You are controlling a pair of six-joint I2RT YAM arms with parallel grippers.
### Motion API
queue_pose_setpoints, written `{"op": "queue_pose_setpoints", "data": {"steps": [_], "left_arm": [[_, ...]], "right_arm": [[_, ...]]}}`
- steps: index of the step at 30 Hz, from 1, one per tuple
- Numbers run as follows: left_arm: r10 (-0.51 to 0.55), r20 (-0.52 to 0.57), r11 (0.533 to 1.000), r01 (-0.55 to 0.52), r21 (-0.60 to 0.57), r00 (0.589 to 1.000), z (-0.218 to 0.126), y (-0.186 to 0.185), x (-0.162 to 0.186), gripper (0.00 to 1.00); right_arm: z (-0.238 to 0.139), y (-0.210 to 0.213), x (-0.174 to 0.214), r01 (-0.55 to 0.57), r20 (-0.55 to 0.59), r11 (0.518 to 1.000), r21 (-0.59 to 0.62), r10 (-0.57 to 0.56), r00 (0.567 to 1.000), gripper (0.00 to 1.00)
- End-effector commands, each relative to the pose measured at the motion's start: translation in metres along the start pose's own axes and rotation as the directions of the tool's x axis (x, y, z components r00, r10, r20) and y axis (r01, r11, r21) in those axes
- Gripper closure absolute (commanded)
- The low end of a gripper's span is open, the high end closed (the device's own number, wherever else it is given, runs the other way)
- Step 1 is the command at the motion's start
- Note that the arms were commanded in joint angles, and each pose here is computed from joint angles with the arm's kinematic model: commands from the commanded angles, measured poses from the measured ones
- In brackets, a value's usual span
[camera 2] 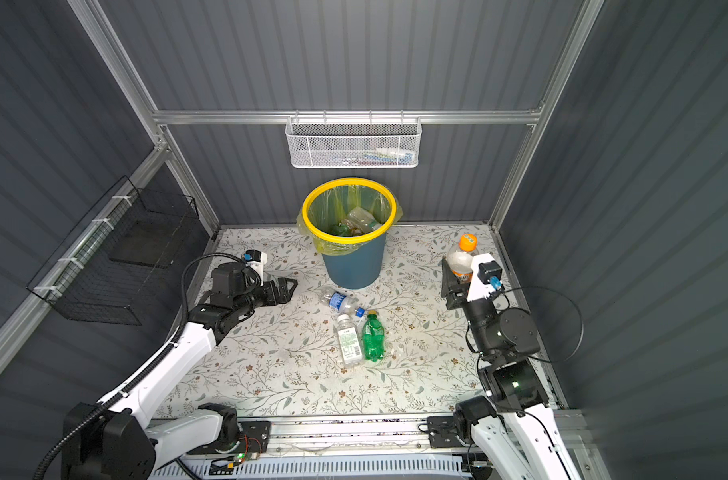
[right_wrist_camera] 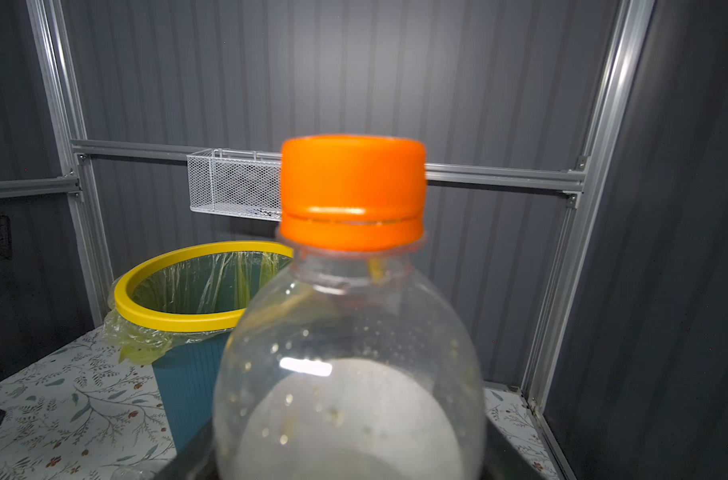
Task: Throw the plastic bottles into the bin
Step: 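Lift the orange-capped bottle with the right gripper above the bin, then open the right gripper to drop the bottle into the bin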
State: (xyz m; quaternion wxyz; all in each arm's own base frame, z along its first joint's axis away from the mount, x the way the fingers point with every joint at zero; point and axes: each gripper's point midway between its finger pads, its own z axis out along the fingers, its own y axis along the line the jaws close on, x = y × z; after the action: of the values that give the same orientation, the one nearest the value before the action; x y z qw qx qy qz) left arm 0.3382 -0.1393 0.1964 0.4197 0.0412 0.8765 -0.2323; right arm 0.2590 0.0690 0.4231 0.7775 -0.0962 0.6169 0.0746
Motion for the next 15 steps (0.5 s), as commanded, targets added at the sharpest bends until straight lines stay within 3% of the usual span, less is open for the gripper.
{"op": "queue_pose_setpoints", "data": {"steps": [1, 4, 5, 7, 8, 11, 13, 15], "left_arm": [[0.001, 0.007, 1.000, -0.001, 0.011, 1.000, 0.002, -0.013, 0.004, 0.03], [-0.005, -0.003, 1.000, 0.005, 0.023, 1.000, 0.005, -0.025, 0.012, 0.04], [-0.015, -0.005, 1.000, 0.015, 0.026, 1.000, 0.005, -0.027, 0.014, 0.04], [-0.029, -0.004, 0.999, 0.029, 0.031, 1.000, 0.002, -0.032, 0.018, 0.04], [-0.031, -0.008, 0.999, 0.031, 0.030, 0.999, 0.000, -0.034, 0.021, 0.04], [-0.016, -0.016, 1.000, 0.017, 0.018, 1.000, -0.009, -0.038, 0.030, 0.02], [-0.015, -0.020, 1.000, 0.016, 0.013, 1.000, -0.014, -0.037, 0.034, 0.00], [-0.006, -0.029, 1.000, 0.007, 0.010, 1.000, -0.018, -0.037, 0.035, 0.00]], "right_arm": [[0.033, 0.023, -0.054, -0.056, 0.110, 0.987, -0.147, 0.073, 0.991, 0.34], [0.102, 0.053, -0.068, -0.141, 0.035, 0.944, -0.300, 0.158, 0.987, 0.35], [0.131, 0.071, -0.066, -0.137, -0.025, 0.924, -0.357, 0.137, 0.990, 0.35], [0.180, 0.098, -0.043, -0.092, -0.168, 0.927, -0.363, 0.032, 0.985, 0.33], [0.199, 0.111, -0.024, -0.101, -0.274, 0.918, -0.384, -0.008, 0.962, 0.31], [0.221, 0.113, -0.001, -0.196, -0.432, 0.912, -0.360, 0.024, 0.901, 0.14], [0.223, 0.108, 0.002, -0.233, -0.417, 0.915, -0.330, 0.080, 0.905, 0.04], [0.218, 0.097, -0.001, -0.259, -0.376, 0.919, -0.299, 0.136, 0.917, 0.01]]}}
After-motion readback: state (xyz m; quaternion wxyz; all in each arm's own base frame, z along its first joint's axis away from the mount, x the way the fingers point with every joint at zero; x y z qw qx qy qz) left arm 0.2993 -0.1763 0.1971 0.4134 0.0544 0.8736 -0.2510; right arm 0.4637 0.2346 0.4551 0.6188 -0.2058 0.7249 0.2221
